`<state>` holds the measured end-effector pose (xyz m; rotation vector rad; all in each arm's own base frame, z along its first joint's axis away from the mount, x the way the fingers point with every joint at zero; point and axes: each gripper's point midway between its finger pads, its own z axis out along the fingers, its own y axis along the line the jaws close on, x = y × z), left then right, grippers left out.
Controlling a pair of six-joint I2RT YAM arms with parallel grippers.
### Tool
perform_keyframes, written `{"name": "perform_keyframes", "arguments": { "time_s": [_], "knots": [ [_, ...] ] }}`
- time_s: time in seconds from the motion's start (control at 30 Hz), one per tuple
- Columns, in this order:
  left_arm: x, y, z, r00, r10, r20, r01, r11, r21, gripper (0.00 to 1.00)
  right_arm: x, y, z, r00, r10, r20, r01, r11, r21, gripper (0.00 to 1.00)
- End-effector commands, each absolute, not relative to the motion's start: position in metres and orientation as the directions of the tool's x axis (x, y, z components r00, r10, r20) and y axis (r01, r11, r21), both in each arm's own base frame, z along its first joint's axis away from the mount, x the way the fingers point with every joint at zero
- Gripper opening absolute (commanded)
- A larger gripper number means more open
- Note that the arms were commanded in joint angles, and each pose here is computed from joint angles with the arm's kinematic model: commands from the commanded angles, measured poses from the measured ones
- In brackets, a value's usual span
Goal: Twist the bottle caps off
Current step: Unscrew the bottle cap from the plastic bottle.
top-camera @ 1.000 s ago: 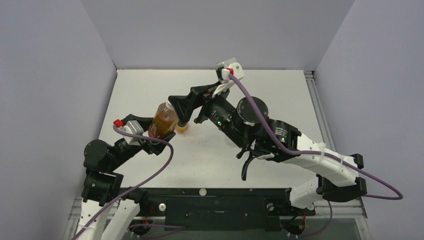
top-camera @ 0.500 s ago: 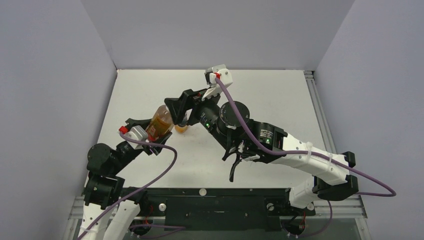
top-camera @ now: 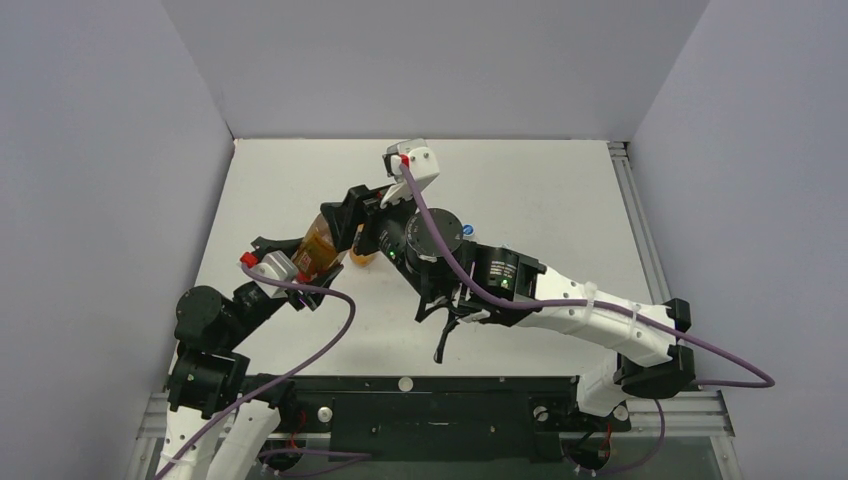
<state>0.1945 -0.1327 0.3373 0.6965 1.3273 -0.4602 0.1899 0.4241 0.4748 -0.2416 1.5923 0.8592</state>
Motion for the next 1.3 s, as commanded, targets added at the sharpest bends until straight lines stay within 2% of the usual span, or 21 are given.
{"name": "perform_keyframes", "arguments": {
  "time_s": [0.0,0.17,0.23,0.4,0.5,0.7,0.83,0.97,1.1,1.13,1.17,1.2,1.27],
  "knots": [
    [0.196,-0.128,0.352,0.238,0.084,-0.968,0.641,0.735,0.221,0.04,0.192,0.42,0.481,-0.223,0.351,-0.909,-0.588,0.696,0.413,0.5],
    [0.196,-0.129,0.351,0.231,0.079,-0.97,0.645,0.734,0.213,0.04,0.193,0.419,0.478,-0.226,0.353,-0.908,-0.587,0.694,0.416,0.38],
    [0.196,-0.129,0.351,0.231,0.075,-0.97,0.645,0.735,0.21,0.04,0.193,0.419,0.478,-0.226,0.354,-0.908,-0.59,0.692,0.417,0.31],
    [0.194,-0.131,0.355,0.216,0.058,-0.975,0.659,0.728,0.189,0.04,0.194,0.417,0.476,-0.225,0.348,-0.91,-0.59,0.695,0.412,0.07],
    [0.191,-0.134,0.357,0.188,0.033,-0.982,0.678,0.719,0.154,0.04,0.193,0.413,0.481,-0.214,0.35,-0.912,-0.6,0.69,0.405,0.0],
    [0.181,-0.144,0.361,0.092,-0.03,-0.995,0.732,0.68,0.047,0.04,0.191,0.404,0.488,-0.19,0.32,-0.928,-0.66,0.658,0.362,0.0],
    [0.172,-0.155,0.365,-0.064,-0.071,-0.995,0.774,0.626,-0.095,0.04,0.187,0.399,0.487,-0.195,0.307,-0.931,-0.729,0.59,0.347,0.0],
    [0.156,-0.169,0.366,-0.212,-0.067,-0.975,0.824,0.524,-0.215,0.04,0.172,0.394,0.5,-0.192,0.31,-0.931,-0.829,0.457,0.322,0.0],
    [0.114,-0.186,0.371,-0.261,-0.089,-0.961,0.911,0.307,-0.275,0.05,0.142,0.391,0.509,-0.202,0.319,-0.926,-0.912,0.283,0.297,0.0],
    [0.105,-0.189,0.375,-0.221,-0.106,-0.97,0.937,0.252,-0.241,0.05,0.129,0.386,0.521,-0.199,0.345,-0.917,-0.934,0.217,0.284,0.0],
    [0.098,-0.191,0.377,-0.264,-0.134,-0.955,0.931,0.222,-0.288,0.05,0.124,0.387,0.517,-0.203,0.342,-0.917,-0.941,0.192,0.28,0.0],
    [0.093,-0.191,0.382,-0.208,-0.157,-0.965,0.952,0.193,-0.237,0.04,0.113,0.382,0.528,-0.199,0.369,-0.908,-0.955,0.133,0.264,0.0],
    [0.088,-0.192,0.387,-0.202,-0.174,-0.964,0.957,0.173,-0.232,0.03,0.098,0.38,0.532,-0.205,0.381,-0.901,-0.968,0.057,0.245,0.0]
  ]
}}
